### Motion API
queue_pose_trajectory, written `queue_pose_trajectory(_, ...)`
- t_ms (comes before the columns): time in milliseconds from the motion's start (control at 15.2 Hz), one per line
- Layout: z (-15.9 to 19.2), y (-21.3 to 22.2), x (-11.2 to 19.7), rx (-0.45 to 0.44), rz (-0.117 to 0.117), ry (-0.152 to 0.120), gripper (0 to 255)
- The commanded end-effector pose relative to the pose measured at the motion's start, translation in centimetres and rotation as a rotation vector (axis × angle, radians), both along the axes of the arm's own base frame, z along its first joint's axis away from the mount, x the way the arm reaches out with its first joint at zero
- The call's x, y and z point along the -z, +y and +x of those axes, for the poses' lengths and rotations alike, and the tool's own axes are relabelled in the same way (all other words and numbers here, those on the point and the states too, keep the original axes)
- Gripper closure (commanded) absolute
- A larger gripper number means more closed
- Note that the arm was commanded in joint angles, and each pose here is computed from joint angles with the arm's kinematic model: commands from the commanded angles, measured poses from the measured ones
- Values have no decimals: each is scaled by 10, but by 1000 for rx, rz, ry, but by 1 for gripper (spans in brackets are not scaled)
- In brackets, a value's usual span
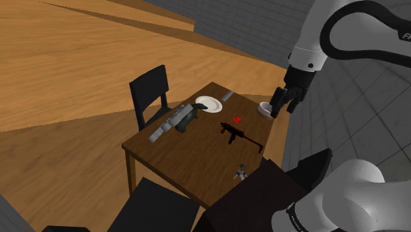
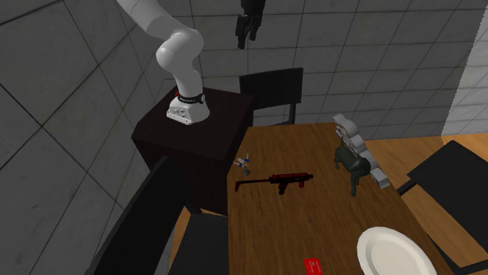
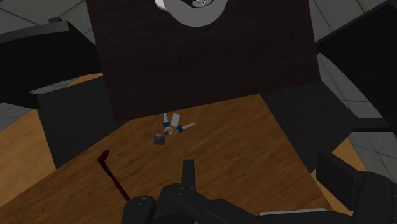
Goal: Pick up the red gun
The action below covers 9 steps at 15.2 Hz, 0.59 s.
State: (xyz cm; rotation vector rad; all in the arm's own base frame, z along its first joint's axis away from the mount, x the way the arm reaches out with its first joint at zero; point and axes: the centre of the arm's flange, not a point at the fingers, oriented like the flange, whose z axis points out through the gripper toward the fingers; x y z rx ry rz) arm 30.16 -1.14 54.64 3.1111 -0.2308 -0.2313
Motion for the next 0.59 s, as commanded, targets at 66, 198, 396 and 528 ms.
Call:
queue_pose_trajectory(66,1,-7,10,-10,1,-8,0)
queue_pose_trajectory(198,4,-22,31,-29,2,-23,0)
queue_pose_trajectory(396,9,-44,62,-58,3,-46,0)
queue_pose_trajectory(528,13,-59,83,-77,4,-61,0)
